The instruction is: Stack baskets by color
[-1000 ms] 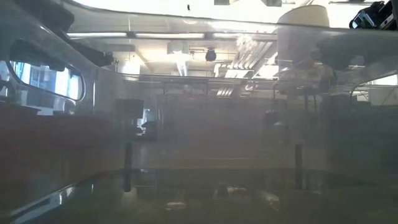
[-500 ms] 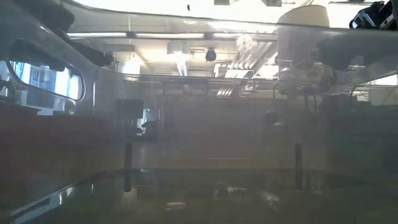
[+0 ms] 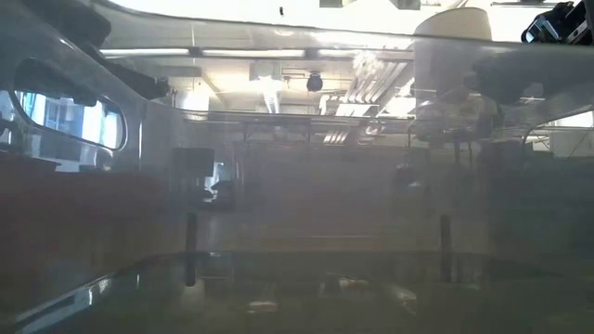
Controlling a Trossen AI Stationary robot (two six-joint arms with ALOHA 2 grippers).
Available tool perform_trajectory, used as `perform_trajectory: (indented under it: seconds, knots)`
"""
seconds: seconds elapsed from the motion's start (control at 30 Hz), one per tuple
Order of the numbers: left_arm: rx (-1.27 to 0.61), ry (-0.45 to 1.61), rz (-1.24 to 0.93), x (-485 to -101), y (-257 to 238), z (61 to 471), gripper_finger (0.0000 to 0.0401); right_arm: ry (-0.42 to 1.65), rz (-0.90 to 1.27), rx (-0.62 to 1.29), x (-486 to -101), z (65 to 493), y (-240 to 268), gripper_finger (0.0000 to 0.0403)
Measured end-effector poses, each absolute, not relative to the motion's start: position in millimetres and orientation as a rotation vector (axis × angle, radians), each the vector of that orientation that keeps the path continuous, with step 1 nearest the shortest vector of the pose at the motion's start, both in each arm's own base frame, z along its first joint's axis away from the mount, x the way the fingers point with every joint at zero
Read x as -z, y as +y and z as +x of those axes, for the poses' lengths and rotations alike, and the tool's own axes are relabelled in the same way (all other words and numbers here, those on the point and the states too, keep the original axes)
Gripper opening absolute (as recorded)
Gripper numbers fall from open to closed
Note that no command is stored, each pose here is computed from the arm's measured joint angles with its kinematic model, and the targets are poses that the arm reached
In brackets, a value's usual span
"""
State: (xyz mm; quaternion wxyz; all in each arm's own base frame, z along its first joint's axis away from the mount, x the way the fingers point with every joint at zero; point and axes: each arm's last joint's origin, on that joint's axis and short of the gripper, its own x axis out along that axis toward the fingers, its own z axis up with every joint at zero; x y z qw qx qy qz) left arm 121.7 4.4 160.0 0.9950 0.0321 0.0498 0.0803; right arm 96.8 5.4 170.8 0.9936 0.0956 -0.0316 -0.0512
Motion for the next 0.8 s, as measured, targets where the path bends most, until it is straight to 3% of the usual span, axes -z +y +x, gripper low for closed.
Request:
perform_trajectory:
  seconds: [0.43,0.8]
  knots:
    - [-0.168,0.081,0.062,-162,5,122,0.0145,-0.063,0.192,0.102,-171,97,5,0.0119]
    - [-0.192,-0.111,0.035,-185,6,122,0.0145,-0.063,0.192,0.102,-171,97,5,0.0119]
